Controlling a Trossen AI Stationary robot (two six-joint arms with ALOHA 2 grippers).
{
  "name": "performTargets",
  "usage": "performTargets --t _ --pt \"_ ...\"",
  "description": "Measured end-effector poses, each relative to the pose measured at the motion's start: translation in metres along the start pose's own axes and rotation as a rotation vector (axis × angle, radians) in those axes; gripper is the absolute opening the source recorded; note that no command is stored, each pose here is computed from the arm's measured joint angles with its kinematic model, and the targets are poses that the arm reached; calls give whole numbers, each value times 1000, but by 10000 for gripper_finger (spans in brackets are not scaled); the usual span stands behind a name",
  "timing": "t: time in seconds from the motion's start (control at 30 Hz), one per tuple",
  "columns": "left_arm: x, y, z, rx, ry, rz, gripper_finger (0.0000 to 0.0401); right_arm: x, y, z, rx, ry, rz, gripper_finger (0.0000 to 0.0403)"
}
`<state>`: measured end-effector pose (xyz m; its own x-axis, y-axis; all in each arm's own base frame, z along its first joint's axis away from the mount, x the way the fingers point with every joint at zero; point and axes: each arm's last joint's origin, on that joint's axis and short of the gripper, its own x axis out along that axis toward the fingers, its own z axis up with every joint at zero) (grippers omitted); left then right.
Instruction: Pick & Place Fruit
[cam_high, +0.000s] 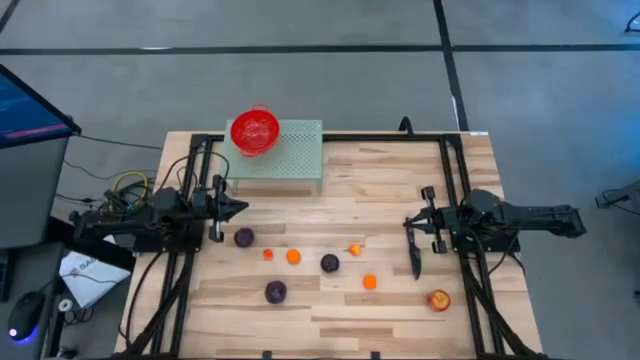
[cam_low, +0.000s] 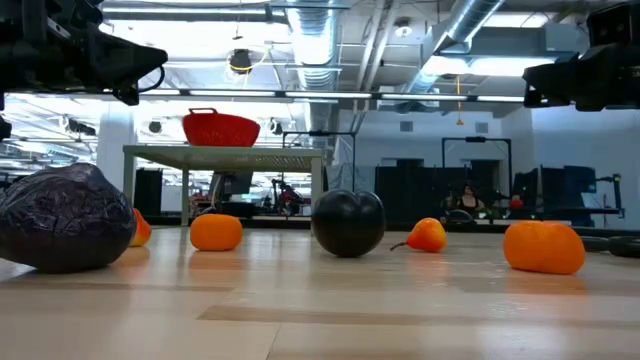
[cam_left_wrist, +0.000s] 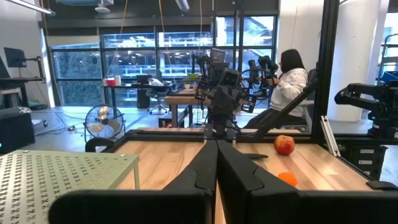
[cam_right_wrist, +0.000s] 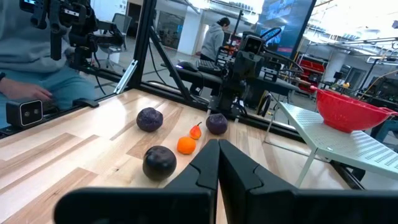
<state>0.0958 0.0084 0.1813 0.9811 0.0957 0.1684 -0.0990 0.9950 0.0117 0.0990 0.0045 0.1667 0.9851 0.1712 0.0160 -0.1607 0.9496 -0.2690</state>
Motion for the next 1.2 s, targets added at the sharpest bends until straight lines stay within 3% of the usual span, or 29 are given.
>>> performTargets --t 1.2 --pt "0 0 1 0 -15 0 4 0 0 0 0 0 1 1"
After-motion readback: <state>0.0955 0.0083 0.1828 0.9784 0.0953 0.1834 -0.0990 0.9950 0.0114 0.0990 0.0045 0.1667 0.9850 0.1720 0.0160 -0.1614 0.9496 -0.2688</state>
